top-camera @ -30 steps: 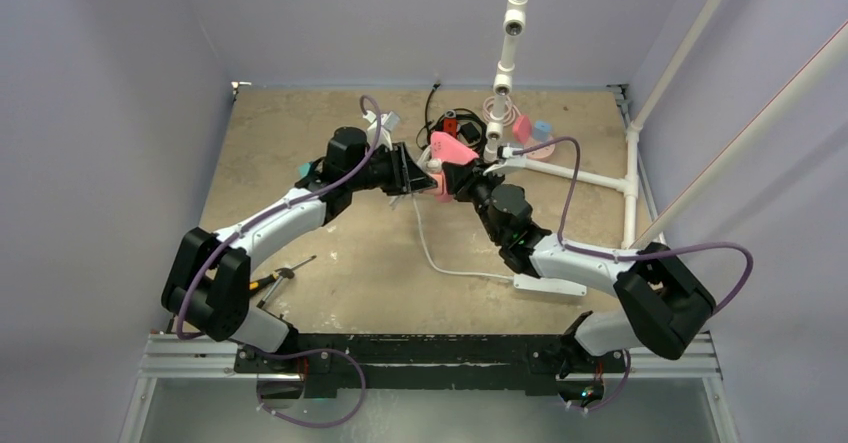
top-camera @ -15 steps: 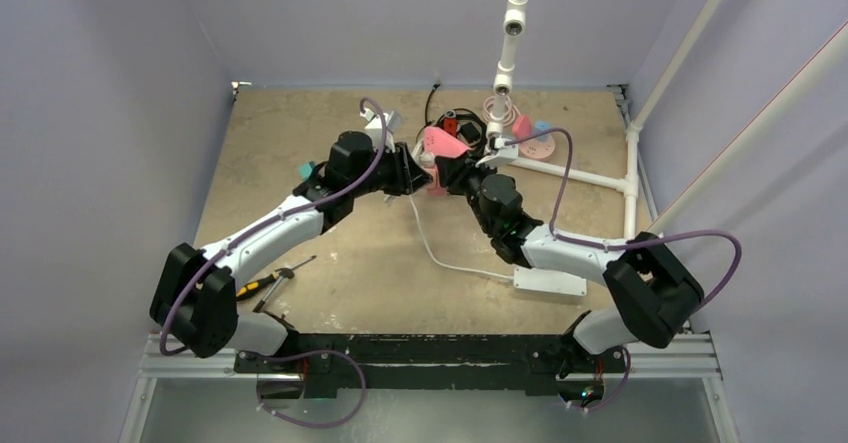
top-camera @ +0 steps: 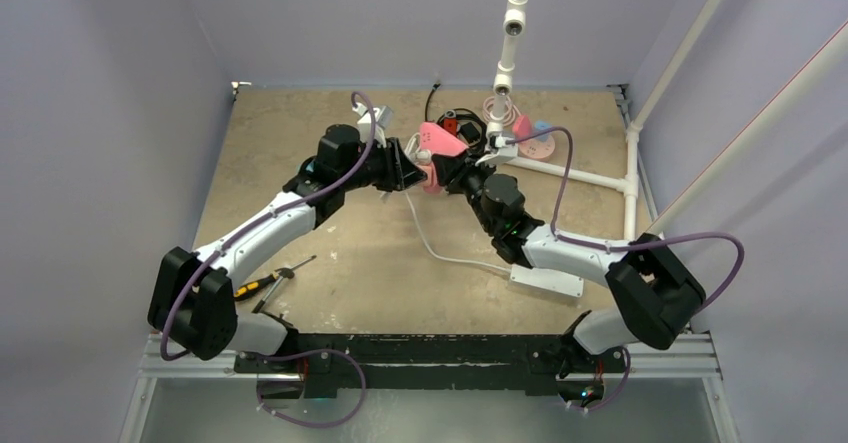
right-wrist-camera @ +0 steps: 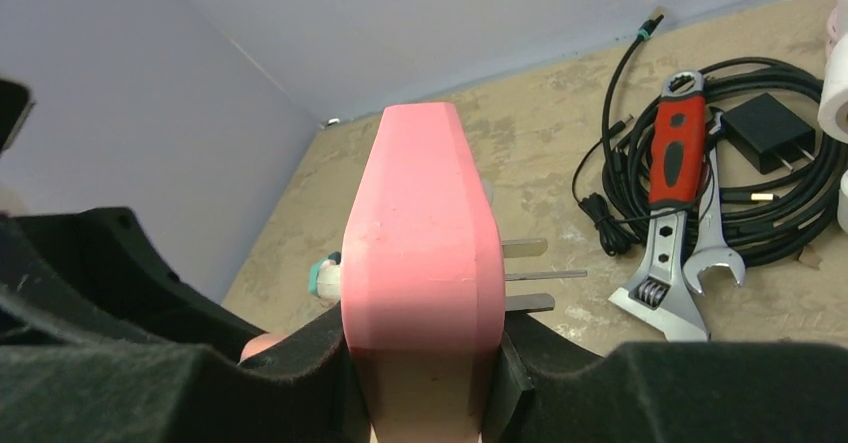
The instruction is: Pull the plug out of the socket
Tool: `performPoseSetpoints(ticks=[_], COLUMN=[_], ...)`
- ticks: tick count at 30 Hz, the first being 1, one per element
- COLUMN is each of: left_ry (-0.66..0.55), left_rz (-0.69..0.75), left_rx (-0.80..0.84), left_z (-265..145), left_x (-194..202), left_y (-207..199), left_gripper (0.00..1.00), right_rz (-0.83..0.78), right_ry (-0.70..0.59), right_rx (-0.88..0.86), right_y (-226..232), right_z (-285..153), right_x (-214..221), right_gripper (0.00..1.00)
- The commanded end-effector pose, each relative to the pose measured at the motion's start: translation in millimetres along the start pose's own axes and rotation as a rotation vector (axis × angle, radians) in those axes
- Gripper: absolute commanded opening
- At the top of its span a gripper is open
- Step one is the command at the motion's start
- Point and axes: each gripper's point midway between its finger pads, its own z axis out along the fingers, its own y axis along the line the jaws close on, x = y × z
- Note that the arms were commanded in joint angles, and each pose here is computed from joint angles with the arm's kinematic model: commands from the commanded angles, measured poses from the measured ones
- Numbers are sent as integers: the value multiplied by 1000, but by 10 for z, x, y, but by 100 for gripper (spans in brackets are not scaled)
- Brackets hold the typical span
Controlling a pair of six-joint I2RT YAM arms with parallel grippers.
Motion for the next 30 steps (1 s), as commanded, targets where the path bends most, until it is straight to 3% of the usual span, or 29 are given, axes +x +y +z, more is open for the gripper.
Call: performPoseSetpoints(ticks=[1, 16, 25, 30], left_ry=[-16, -52, -81, -98], left_rz=[-1, 87, -100, -103], left_rx=[-82, -107, -428, -538], left_z=[-79, -134, -277, -337], left_x=[-212, -247, -463, -534], left_y=[430, 353, 1624, 2128], left_gripper=[0, 0, 0, 0], right_rz=[-19, 17, 29, 11], right_ry=[-199, -153, -163, -172], right_rx=[-18, 125, 48, 21], right_y=[29, -209, -90, -44], right_z=[-99, 26, -73, -90], right_x=[-655, -495, -557, -585], right_gripper=[0, 0, 0, 0])
